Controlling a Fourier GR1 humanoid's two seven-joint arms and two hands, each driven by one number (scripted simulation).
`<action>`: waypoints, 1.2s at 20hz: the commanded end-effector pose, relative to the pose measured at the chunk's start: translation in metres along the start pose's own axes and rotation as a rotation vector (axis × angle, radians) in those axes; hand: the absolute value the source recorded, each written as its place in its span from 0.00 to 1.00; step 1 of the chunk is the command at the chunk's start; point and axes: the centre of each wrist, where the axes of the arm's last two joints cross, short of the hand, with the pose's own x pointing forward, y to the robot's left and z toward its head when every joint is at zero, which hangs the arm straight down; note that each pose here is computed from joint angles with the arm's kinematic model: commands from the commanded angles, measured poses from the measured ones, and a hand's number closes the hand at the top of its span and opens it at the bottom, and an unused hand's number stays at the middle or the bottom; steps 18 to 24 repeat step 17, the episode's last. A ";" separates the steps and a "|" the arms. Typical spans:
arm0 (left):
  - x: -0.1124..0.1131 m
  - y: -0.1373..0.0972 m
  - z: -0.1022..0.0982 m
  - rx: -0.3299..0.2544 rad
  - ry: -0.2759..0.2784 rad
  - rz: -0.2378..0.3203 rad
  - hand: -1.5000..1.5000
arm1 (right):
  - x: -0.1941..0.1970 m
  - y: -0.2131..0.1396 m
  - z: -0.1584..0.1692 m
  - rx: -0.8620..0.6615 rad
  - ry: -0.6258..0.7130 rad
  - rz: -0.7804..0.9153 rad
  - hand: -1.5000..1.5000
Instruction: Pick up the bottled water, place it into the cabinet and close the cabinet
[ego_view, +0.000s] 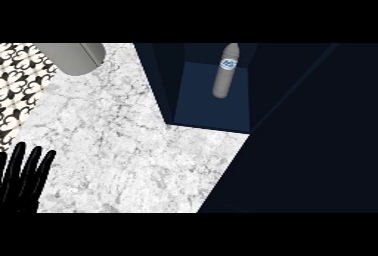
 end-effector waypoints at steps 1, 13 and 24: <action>-0.001 -0.001 0.003 -0.010 0.004 0.018 0.00 | -0.016 -0.023 -0.022 -0.273 0.003 -0.079 1.00; -0.005 0.007 -0.001 -0.021 0.017 0.019 0.00 | -0.009 -0.096 -0.138 -0.505 0.024 -0.095 1.00; -0.010 0.008 0.001 -0.011 0.018 0.026 0.00 | -0.008 -0.109 -0.184 -0.536 0.043 -0.097 1.00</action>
